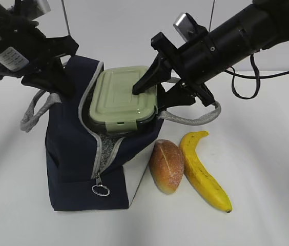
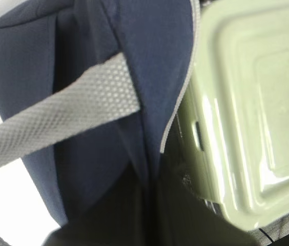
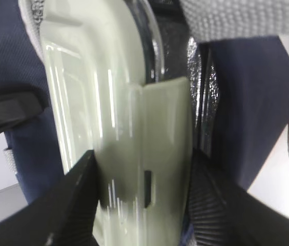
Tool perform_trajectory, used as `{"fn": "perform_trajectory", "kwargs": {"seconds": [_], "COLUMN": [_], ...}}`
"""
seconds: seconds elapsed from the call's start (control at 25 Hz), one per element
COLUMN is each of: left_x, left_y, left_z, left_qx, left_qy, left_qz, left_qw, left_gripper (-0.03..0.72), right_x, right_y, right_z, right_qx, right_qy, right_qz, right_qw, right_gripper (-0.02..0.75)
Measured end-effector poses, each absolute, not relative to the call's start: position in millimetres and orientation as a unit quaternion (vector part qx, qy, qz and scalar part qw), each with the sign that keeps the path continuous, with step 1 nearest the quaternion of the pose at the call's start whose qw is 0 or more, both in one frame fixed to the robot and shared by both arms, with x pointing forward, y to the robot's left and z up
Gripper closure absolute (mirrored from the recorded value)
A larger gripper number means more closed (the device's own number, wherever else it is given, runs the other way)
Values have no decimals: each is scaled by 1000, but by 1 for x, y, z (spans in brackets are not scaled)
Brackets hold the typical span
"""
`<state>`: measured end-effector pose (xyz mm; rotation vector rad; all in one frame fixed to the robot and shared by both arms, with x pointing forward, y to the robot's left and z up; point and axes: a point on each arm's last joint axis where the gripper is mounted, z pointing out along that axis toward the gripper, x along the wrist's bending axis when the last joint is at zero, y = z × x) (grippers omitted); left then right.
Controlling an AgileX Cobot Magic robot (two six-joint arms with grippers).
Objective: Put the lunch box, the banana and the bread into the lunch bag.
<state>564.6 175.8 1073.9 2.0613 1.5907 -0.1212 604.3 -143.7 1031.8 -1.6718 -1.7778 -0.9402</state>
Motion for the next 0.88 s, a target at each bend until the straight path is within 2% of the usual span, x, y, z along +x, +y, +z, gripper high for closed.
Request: {"fn": "perform_trajectory", "kwargs": {"seconds": [0.52, 0.88], "left_x": [565, 565], "left_y": [176, 176], "left_z": [1074, 1074], "left_qx": [763, 763], "left_qy": [588, 588], "left_qz": [-44, -43], "left_qw": [265, 266], "left_gripper": [689, 690], "right_x": [619, 635], "right_y": [-100, -91], "right_z": [1009, 983], "right_qx": [-596, -607], "right_qy": [-687, -669], "right_qz": [-317, -315], "right_qw": [271, 292], "right_gripper": [372, 372]}}
